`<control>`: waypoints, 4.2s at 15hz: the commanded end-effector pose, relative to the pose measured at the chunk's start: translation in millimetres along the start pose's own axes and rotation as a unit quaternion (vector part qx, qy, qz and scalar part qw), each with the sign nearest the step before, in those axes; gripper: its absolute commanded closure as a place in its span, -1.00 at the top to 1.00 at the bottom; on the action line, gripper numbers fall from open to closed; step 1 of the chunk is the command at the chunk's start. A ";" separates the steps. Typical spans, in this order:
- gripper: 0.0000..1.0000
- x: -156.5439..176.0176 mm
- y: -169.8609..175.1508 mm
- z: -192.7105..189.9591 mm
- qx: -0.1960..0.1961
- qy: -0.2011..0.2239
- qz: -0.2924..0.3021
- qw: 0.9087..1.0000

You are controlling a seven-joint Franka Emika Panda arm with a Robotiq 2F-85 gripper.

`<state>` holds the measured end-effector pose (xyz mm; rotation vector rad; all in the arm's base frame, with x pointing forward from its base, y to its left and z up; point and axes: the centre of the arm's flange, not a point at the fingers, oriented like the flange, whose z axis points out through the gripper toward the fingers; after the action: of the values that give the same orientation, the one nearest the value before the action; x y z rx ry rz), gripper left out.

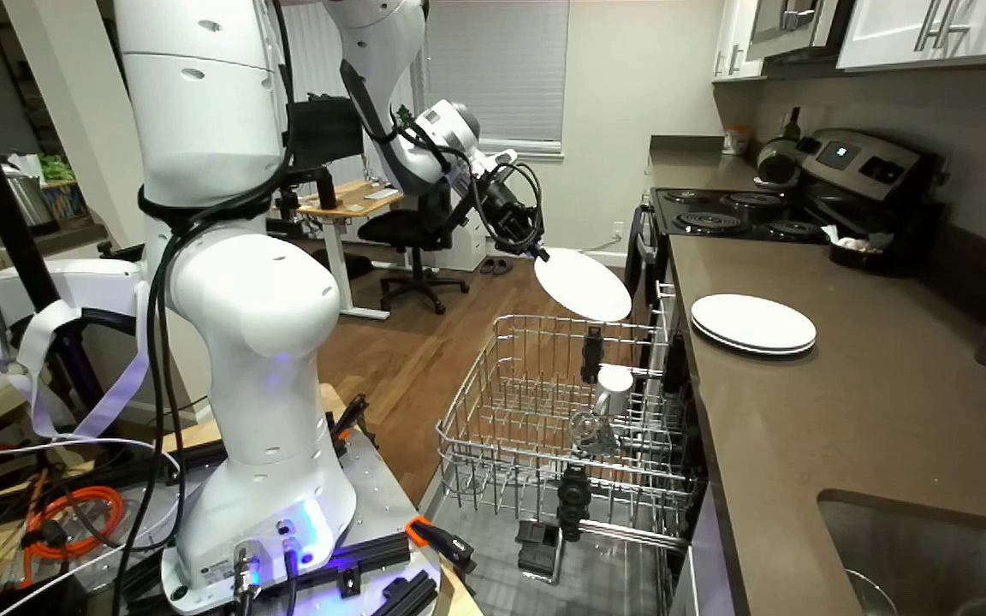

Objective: Remove the topmost plate from the stack on the counter and put it inside the dishwasher

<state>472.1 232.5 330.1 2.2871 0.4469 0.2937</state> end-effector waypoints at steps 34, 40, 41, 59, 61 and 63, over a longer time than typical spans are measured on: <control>-0.90 5.6 51.8 73.6 0.412 -0.057 -0.137 0.899; -0.90 6.1 35.5 77.5 0.447 -0.071 -0.129 0.883; -0.90 6.2 32.7 79.3 0.451 -0.074 -0.130 0.880; -0.90 7.0 -9.9 107.7 0.498 -0.089 -0.198 0.840; -0.90 12.6 -11.7 112.7 0.501 -0.088 -0.205 0.836; -0.90 17.8 -14.7 116.7 0.504 -0.091 -0.210 0.833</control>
<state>509.9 172.7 240.1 3.0348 1.1456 -0.4782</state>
